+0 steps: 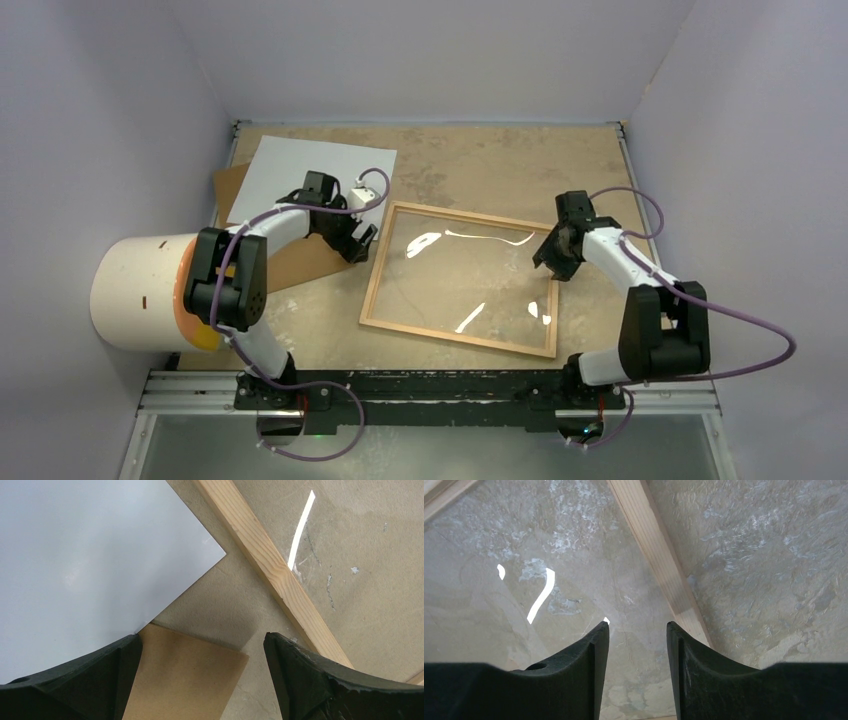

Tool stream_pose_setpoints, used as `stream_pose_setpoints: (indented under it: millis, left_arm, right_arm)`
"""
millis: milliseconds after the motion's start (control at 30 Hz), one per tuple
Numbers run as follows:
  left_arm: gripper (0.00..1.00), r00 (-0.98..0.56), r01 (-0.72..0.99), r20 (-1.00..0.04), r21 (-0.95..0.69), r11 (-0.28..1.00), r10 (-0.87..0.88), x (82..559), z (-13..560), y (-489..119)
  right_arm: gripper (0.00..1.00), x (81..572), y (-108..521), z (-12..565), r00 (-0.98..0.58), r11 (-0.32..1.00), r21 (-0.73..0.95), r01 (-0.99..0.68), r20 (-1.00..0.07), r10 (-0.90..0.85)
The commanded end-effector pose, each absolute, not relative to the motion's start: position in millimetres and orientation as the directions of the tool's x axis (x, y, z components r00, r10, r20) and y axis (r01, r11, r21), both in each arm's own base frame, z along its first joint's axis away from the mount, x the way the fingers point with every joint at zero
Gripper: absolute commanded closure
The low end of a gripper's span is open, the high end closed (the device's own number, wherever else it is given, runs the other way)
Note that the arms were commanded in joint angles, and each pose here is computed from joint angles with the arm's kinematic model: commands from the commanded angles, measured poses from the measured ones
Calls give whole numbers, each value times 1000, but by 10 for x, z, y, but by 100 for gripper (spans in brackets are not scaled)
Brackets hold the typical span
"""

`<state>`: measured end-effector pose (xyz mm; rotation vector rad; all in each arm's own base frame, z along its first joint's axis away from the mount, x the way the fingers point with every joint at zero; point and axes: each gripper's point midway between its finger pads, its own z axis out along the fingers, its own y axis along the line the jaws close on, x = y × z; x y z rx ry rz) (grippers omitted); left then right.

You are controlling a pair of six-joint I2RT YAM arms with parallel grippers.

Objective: Put the photo into the frame
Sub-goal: Adjust the photo frame item on the photo frame.

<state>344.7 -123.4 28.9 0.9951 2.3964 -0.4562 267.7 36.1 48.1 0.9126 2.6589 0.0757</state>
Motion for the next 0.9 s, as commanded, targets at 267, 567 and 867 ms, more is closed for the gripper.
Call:
stream_pose_setpoints:
  millis: [267,567,867]
  left_arm:
    - [0,-663,714,-502,-200,671,555,3153,129,-1282]
    - [0,-663,713,-501,-197,673,556,3156,113,-1276]
    - [0,-663,712,-499,-190,676,558,3169,132,-1266]
  right_arm:
    - [53,2695,285,246,-739,787,94,610,-292,607]
    - [54,2722,275,209,-738,786,86,612,-294,607]
    - [54,2789,273,175,-745,793,86,603,-298,598]
